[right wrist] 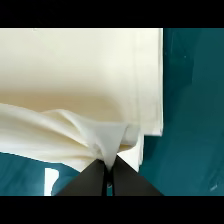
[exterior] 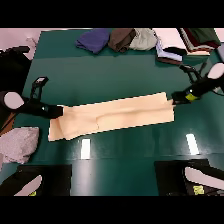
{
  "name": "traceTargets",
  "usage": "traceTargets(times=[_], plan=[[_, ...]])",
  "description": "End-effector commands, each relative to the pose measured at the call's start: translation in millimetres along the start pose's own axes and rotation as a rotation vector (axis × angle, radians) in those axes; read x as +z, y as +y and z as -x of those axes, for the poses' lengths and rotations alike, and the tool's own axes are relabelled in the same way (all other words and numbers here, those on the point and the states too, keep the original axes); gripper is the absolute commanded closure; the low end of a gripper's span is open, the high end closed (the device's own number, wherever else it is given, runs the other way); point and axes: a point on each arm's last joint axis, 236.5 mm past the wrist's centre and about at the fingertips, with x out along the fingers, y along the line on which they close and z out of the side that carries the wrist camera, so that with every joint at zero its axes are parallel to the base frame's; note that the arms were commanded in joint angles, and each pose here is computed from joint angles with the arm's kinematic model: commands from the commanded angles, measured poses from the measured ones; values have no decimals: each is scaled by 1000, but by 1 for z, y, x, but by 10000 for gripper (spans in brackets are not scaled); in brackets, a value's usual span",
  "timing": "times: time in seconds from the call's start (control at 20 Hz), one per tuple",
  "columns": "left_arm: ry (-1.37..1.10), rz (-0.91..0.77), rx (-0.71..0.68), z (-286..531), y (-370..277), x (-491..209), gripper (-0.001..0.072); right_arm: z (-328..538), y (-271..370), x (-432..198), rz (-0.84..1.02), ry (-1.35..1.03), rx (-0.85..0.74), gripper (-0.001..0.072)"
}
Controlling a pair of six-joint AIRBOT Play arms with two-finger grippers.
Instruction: Fold the shirts.
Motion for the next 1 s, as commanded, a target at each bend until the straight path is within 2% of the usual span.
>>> traceTargets(times=[0.0,0.05,0.15,0.2,0.25,0.3,0.35,0.4,0.5,0.6,0.65,0.85,0.9,0.95], plan=[[-31,6,10,-13,4,21,201,-14,18,47,-13,-39,119,583],[-27,5,9,-11,3,20,168,-11,19,56,-26,-56,158,422],[-20,2,2,-3,-1,23,187,-1,18,64,-25,-89,224,329],[-24,11,-27,1,-9,26,338,4,8,61,-31,-93,231,297],[-27,20,-65,4,-18,28,592,5,-2,53,-44,-84,231,297],[-34,21,-119,5,-31,30,682,3,-16,42,-69,-72,234,262],[-43,34,-174,6,-43,32,682,-2,-30,29,-111,-54,237,157],[-53,55,-223,7,-54,35,682,-10,-45,15,-170,-31,246,111],[-94,108,-304,11,-72,48,683,-32,-67,-12,-278,22,295,112],[-144,90,-324,12,-86,57,683,-53,-66,-27,-323,50,402,128],[-167,62,-330,11,-98,60,683,-61,-61,-29,-336,53,442,161],[-129,15,-371,-22,-153,48,683,-83,-22,-11,-304,33,547,165],[-94,5,-374,-36,-164,41,683,-85,-11,-6,-274,36,554,265],[-68,-18,-375,-49,-176,37,683,-88,1,-2,-218,47,546,438]])
